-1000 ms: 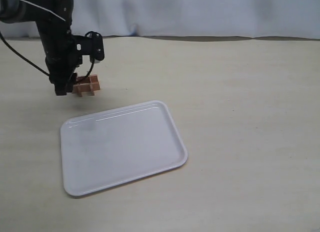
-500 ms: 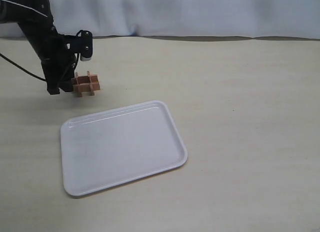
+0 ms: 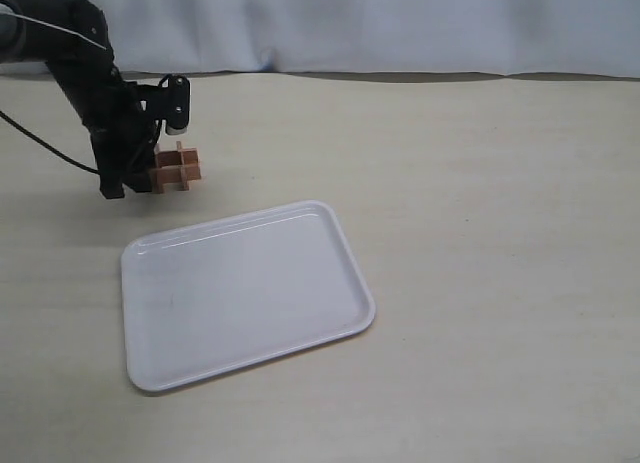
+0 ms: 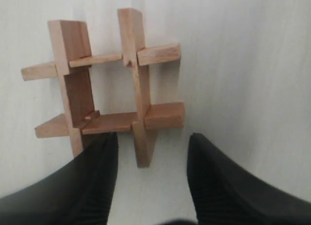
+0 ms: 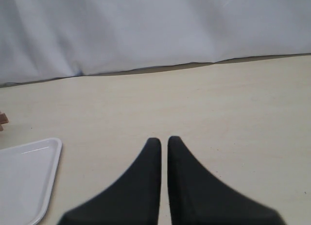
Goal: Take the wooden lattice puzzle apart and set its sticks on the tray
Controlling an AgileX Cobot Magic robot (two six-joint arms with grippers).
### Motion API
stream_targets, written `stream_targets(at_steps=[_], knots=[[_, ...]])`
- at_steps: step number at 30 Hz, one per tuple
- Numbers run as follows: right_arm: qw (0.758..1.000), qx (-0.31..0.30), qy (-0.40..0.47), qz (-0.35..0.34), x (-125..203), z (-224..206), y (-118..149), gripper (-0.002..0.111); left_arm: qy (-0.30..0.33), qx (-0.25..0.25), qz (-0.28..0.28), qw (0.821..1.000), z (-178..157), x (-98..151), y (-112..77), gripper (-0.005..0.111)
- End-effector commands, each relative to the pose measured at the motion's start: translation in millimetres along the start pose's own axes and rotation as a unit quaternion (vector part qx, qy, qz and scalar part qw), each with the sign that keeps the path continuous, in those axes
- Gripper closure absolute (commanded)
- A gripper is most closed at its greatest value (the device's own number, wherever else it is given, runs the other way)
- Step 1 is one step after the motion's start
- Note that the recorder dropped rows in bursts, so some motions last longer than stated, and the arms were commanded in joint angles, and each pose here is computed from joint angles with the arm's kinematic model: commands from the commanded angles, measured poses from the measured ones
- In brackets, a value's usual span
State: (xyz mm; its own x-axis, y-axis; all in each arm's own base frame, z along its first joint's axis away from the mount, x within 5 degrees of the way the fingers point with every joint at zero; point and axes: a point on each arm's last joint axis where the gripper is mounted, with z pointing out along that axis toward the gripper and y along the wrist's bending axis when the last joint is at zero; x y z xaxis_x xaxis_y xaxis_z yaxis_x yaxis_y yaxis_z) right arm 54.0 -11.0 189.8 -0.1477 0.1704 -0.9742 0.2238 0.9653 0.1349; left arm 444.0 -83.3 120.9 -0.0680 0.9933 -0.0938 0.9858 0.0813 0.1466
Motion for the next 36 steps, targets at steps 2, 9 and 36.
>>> stream_targets(at_steps=[2,9,36], knots=[[1.0,0.0,-0.004,0.0,0.2,0.0,-0.1,0.104,-0.005,0.0,-0.006,1.0,-0.1,-0.8,0.5,0.063],[1.0,0.0,-0.004,0.0,0.2,0.0,-0.1,0.104,-0.004,0.017,-0.009,1.0,-0.2,-0.6,-2.5,0.068],[1.0,0.0,-0.004,0.0,0.2,0.0,-0.1,0.104,-0.003,0.02,-0.008,1.0,-5.1,-1.5,-3.6,0.107]])
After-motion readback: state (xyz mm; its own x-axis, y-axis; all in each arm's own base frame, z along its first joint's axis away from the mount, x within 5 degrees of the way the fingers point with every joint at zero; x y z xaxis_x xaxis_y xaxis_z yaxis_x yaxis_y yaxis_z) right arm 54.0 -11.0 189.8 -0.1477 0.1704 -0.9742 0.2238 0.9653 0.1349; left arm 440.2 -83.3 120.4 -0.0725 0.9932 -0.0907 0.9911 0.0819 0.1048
